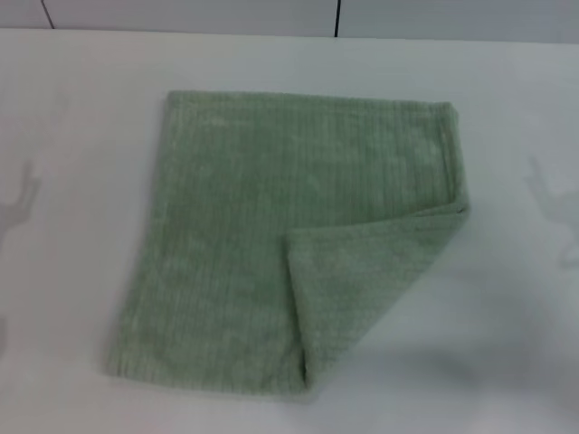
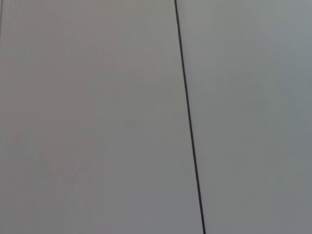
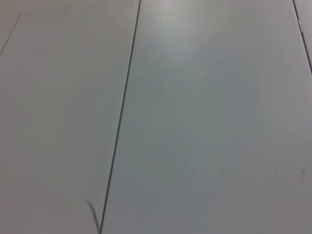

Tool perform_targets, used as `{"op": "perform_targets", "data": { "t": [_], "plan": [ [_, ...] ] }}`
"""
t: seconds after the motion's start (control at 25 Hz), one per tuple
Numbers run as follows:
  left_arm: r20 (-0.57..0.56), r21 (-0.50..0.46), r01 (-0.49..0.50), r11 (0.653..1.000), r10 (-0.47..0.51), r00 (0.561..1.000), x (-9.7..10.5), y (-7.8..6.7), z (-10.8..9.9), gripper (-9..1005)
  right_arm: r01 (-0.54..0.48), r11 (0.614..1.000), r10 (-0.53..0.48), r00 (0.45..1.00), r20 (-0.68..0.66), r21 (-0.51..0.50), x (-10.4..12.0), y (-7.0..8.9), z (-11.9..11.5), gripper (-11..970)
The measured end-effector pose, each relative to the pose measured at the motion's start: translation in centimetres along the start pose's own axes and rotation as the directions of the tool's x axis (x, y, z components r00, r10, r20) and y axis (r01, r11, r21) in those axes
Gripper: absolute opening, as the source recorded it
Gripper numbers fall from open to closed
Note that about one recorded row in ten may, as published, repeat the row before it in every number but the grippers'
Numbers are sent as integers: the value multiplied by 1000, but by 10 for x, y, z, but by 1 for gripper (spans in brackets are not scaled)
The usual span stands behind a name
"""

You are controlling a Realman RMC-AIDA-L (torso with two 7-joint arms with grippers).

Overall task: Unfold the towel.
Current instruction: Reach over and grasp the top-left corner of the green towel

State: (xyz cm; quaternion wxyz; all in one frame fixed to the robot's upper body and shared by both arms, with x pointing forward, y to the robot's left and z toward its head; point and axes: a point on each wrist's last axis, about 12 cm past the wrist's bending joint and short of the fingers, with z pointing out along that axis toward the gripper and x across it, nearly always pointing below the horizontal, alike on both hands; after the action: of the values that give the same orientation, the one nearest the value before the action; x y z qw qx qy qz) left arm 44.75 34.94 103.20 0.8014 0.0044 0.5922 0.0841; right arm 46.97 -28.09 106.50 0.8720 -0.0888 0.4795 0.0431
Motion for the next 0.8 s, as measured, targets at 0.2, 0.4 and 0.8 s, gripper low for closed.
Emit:
{"op": "perform_targets", "data": {
  "t": [0.2, 0.4, 0.8],
  "plan": [
    [8, 8, -5, 1000, 5, 1000, -1, -2, 1, 860, -2, 1000, 2, 1000, 2, -16, 0, 3, 0, 789],
    [22, 23, -1, 1000, 1, 1000, -3, -5, 1, 856, -8, 1000, 8, 1000, 4, -17, 0, 3, 1, 789],
    [-8, 56, 50, 997, -50, 999, -2, -16, 14, 848, -98, 993, 93, 993, -76, -62, 8, 20, 21, 790]
  ]
}}
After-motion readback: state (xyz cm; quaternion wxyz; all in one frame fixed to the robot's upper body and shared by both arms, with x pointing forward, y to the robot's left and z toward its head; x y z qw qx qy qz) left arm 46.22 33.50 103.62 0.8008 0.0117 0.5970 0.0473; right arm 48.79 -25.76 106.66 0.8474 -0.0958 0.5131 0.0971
